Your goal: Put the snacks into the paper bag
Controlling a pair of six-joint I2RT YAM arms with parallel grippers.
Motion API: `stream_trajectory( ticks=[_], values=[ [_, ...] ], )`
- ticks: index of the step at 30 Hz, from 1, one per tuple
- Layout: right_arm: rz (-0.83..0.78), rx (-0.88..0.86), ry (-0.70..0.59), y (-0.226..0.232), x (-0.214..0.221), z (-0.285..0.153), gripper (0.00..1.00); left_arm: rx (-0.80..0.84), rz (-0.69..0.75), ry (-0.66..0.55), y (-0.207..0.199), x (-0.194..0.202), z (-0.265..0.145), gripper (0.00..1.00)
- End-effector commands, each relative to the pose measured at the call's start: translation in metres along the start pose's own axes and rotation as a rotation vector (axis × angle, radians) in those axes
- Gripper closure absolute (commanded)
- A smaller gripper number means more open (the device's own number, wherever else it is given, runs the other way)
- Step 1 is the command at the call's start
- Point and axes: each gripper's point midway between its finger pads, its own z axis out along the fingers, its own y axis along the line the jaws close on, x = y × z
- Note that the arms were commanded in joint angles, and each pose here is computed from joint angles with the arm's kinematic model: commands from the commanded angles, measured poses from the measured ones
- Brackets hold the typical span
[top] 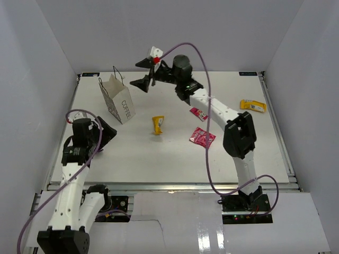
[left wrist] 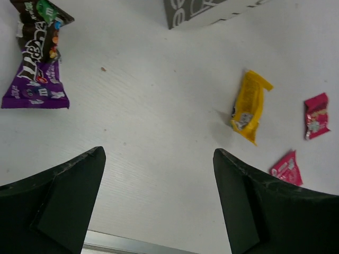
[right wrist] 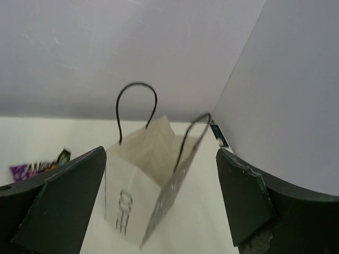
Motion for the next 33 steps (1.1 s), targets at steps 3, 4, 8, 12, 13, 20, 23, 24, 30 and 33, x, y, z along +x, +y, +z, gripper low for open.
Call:
stream_trajectory(
  ticks=[3, 4, 8, 12, 13, 20, 23, 24, 30, 33],
  values=[
    [0.171, -0.182, 0.311, 0.022, 0.024, -0.115, 0.10, -0.269, 0.092, 0.059, 0.036, -0.011, 0.022, 0.04],
    [0.200, -0.183, 0.358, 0.024, 0.033, -0.131, 0.10, -0.296, 0.100, 0.064, 0.039, -0.013, 0.025, 0.03],
    [0.313, -0.151, 0.475, 0.043, 0.058, -0.217, 0.10, -0.373, 0.148, 0.129, 0.056, -0.013, 0.053, 0.03],
    [0.308, -0.131, 0.576, 0.064, 0.090, -0.283, 0.03, -0.440, 0.166, 0.170, 0.083, -0.020, 0.084, 0.03],
    [0.354, -0.132, 0.603, 0.076, 0.101, -0.296, 0.01, -0.462, 0.185, 0.202, 0.092, -0.018, 0.093, 0.04],
    [0.415, -0.107, 0.602, 0.098, 0.106, -0.324, 0.12, -0.518, 0.320, 0.199, 0.121, -0.040, 0.135, 0.12],
    [0.423, -0.098, 0.603, 0.098, 0.105, -0.327, 0.14, -0.515, 0.355, 0.238, 0.128, -0.035, 0.154, 0.16],
    [0.422, -0.095, 0.602, 0.098, 0.104, -0.327, 0.14, -0.515, 0.353, 0.249, 0.130, -0.034, 0.157, 0.19],
    [0.439, -0.072, 0.602, 0.097, 0.102, -0.332, 0.15, -0.520, 0.306, 0.290, 0.143, -0.030, 0.170, 0.38],
    [0.456, -0.065, 0.606, 0.099, 0.103, -0.335, 0.16, -0.504, 0.288, 0.254, 0.138, -0.038, 0.168, 0.46]
  ],
)
